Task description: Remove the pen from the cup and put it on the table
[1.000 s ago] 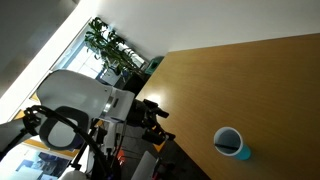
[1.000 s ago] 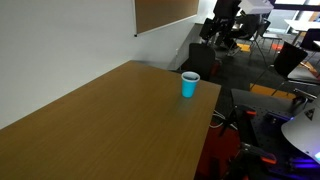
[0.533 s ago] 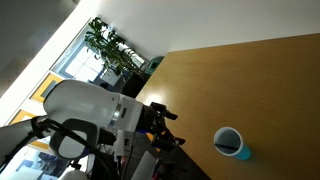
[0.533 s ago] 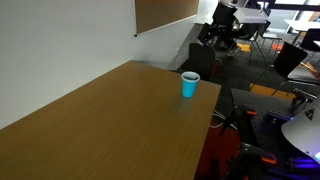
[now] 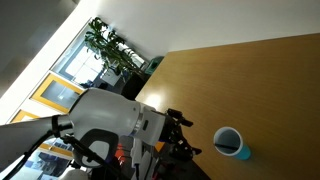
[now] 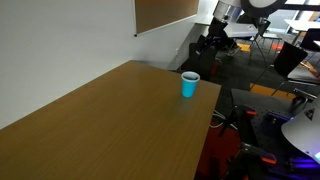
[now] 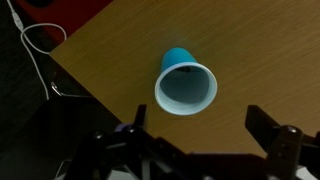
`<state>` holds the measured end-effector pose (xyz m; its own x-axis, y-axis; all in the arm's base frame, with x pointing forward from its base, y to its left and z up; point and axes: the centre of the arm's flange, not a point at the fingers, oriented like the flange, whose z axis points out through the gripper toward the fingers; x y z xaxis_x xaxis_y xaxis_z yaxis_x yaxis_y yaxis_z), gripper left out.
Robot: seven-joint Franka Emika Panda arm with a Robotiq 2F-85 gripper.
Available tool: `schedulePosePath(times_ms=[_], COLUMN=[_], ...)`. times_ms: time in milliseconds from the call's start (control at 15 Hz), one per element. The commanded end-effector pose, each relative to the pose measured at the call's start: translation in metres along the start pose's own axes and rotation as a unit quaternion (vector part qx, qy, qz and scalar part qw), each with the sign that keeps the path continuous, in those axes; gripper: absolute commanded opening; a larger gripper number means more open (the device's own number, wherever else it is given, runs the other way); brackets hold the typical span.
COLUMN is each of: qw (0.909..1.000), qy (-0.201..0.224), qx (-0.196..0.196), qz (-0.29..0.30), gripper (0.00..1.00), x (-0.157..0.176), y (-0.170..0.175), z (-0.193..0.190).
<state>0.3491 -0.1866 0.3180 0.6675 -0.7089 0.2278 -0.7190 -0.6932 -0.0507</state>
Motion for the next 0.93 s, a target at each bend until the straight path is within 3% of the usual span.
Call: schedulePosePath(times_ms=[0,333,867], qw=[1.0,1.0,0.9993], qy=[-0.001,-0.002,-0.037], qx=[0.0,-0.008,-0.009], qz=[0.0,0.004,0.003], gripper=[1.0,1.0,1.0], x=[0.0,-0.001,-0.005], y=[0.0,-0.007,-0.005], z=[0.001,0.005,0.036])
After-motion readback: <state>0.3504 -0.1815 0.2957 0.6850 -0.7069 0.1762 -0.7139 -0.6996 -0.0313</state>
